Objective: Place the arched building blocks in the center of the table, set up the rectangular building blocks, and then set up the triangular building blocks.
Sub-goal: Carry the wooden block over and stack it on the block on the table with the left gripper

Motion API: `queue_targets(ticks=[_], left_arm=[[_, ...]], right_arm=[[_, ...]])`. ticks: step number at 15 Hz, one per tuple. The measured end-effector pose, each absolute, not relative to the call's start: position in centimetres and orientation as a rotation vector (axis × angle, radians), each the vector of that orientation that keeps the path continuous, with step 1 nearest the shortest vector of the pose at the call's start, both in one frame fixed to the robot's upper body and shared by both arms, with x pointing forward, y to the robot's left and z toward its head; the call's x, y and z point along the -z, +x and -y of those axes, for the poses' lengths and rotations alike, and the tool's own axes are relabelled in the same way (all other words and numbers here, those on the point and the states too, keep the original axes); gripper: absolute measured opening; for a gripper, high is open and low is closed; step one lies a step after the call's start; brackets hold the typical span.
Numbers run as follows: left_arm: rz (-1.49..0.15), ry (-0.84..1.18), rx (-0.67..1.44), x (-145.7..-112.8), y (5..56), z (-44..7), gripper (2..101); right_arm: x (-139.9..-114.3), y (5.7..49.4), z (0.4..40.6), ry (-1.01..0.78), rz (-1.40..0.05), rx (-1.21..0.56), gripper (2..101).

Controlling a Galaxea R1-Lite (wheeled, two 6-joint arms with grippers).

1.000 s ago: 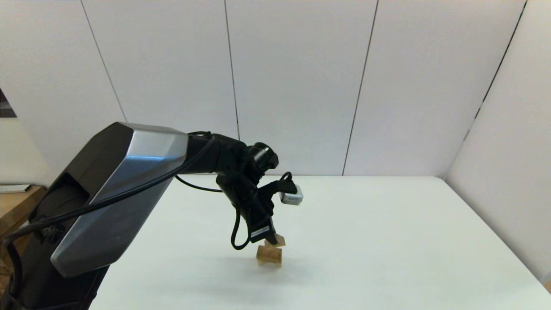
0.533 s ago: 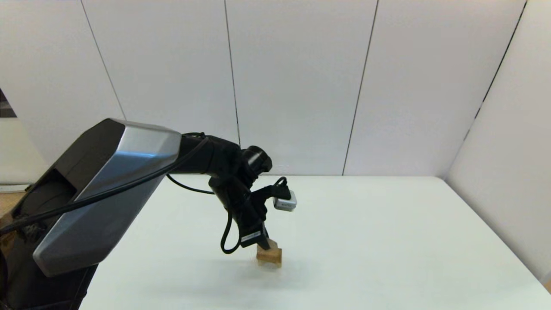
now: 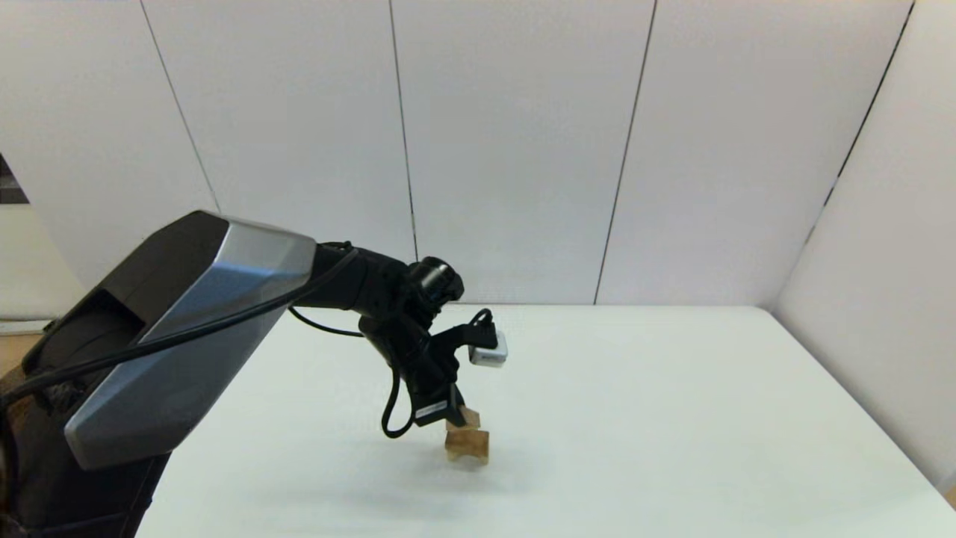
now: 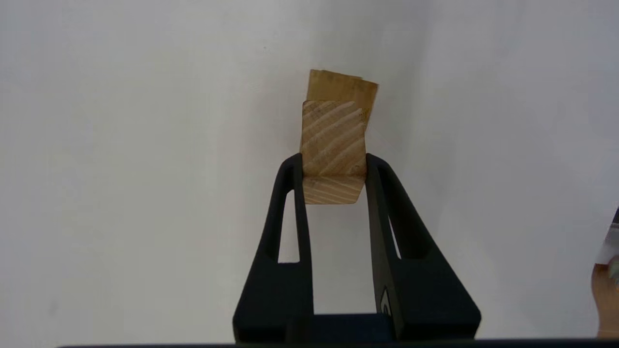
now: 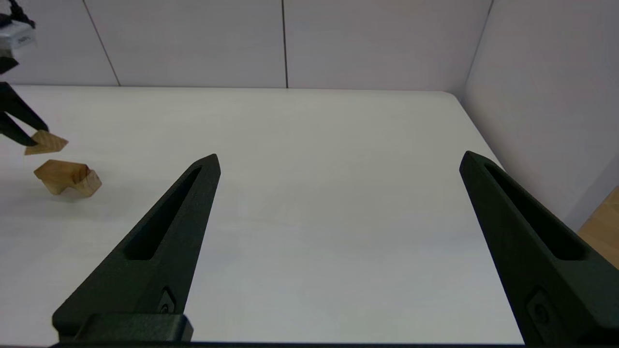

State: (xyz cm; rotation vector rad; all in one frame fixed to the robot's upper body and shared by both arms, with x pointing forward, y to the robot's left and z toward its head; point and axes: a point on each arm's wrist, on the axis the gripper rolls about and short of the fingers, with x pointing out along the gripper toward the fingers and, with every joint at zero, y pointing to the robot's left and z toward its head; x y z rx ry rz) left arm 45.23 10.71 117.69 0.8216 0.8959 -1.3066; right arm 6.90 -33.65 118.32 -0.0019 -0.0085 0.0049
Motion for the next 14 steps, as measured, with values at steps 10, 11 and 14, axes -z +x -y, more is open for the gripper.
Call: queue_targets(ticks=[10,11,14], left_arm=[[-0.934,0.822,1.311,-115.9,45.6,-10.4,20.6],[-0.932,0.824,1.312,-115.8,45.6,-10.3,20.6],[-0.902,0.833,1.313,-115.5,45.7,-9.6,20.6]], right_arm=[[-118.3,6.9,33.6,-0.002,0.009,-0.005,98.0],[-118.3,6.9,33.6,-0.001,0.009,-0.004,98.0],[-118.3,6.9,33.6,-0.001,0.009,-0.004,98.0]])
